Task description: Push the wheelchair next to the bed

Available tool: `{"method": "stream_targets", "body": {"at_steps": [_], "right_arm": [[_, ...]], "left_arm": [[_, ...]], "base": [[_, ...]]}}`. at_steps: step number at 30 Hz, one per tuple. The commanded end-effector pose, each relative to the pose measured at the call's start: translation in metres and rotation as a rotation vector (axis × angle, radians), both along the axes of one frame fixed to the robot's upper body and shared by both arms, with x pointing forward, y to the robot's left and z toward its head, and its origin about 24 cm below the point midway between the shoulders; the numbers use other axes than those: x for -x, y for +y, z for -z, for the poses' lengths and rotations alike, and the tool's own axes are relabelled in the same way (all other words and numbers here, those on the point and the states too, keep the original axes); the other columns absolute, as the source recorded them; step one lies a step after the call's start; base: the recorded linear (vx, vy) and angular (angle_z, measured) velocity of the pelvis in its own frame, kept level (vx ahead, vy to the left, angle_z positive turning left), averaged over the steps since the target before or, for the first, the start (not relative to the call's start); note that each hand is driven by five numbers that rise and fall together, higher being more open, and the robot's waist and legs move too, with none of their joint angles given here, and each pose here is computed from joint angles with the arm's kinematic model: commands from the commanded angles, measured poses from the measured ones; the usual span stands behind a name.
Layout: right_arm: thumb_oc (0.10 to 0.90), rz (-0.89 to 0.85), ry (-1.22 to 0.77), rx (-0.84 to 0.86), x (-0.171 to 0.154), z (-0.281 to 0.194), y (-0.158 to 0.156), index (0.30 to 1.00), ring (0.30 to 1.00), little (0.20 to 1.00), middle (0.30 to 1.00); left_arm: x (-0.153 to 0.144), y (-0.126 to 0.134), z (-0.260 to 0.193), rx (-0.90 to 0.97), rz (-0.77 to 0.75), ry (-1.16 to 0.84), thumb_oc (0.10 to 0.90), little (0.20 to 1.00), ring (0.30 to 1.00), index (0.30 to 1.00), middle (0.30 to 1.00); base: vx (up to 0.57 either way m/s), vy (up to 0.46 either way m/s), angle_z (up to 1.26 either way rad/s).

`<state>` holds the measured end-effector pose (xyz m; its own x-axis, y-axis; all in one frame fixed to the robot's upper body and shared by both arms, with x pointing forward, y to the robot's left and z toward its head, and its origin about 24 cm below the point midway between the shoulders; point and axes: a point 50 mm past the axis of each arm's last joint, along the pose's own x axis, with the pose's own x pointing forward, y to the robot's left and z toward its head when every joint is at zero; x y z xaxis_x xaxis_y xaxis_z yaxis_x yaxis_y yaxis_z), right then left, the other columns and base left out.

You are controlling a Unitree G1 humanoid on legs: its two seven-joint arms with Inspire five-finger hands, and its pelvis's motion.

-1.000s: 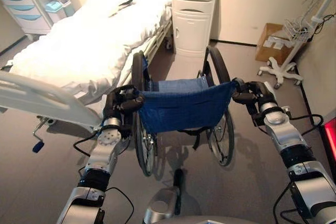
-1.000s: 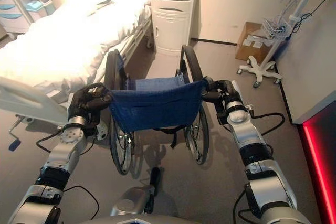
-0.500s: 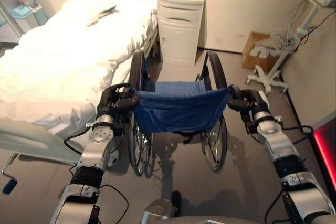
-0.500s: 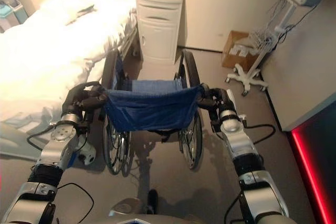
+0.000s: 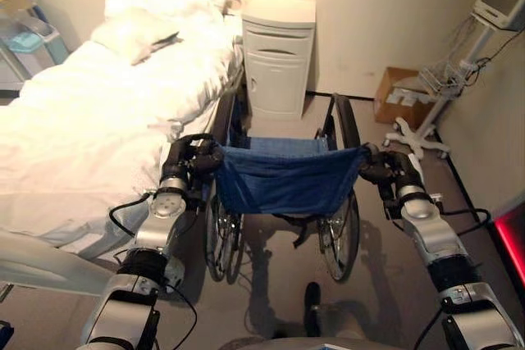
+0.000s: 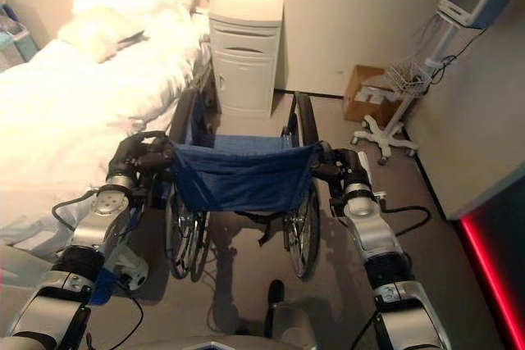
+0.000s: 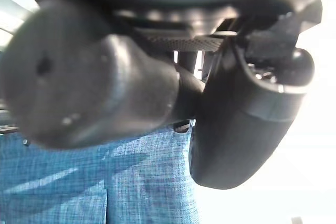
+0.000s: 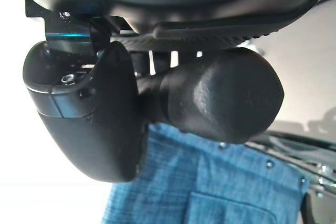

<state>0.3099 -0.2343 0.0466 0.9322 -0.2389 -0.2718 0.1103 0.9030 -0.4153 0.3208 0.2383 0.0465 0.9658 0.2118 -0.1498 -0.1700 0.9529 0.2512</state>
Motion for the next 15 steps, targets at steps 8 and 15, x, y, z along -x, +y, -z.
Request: {"method": "stream_targets", "body": {"at_steps": [8, 15], "right_arm": [[0.400, -0.095, 0.256, 0.269, 0.007, 0.025, -0.026, 0.300, 0.300, 0.300, 0.300], [0.400, -0.079, 0.258, 0.265, 0.005, 0.033, -0.024, 0.300, 0.300, 0.300, 0.300]], "left_arm": [[0.001, -0.042, 0.022, 0.038, 0.153, 0.091, 0.400, 0.300, 0.300, 0.300, 0.300], [0.006, -0.054, 0.026, 0.081, 0.173, 0.063, 0.400, 0.300, 0.300, 0.300, 0.300]], "base": [[0.32, -0.218, 0.27], [0.28, -0.154, -0.02]]}}
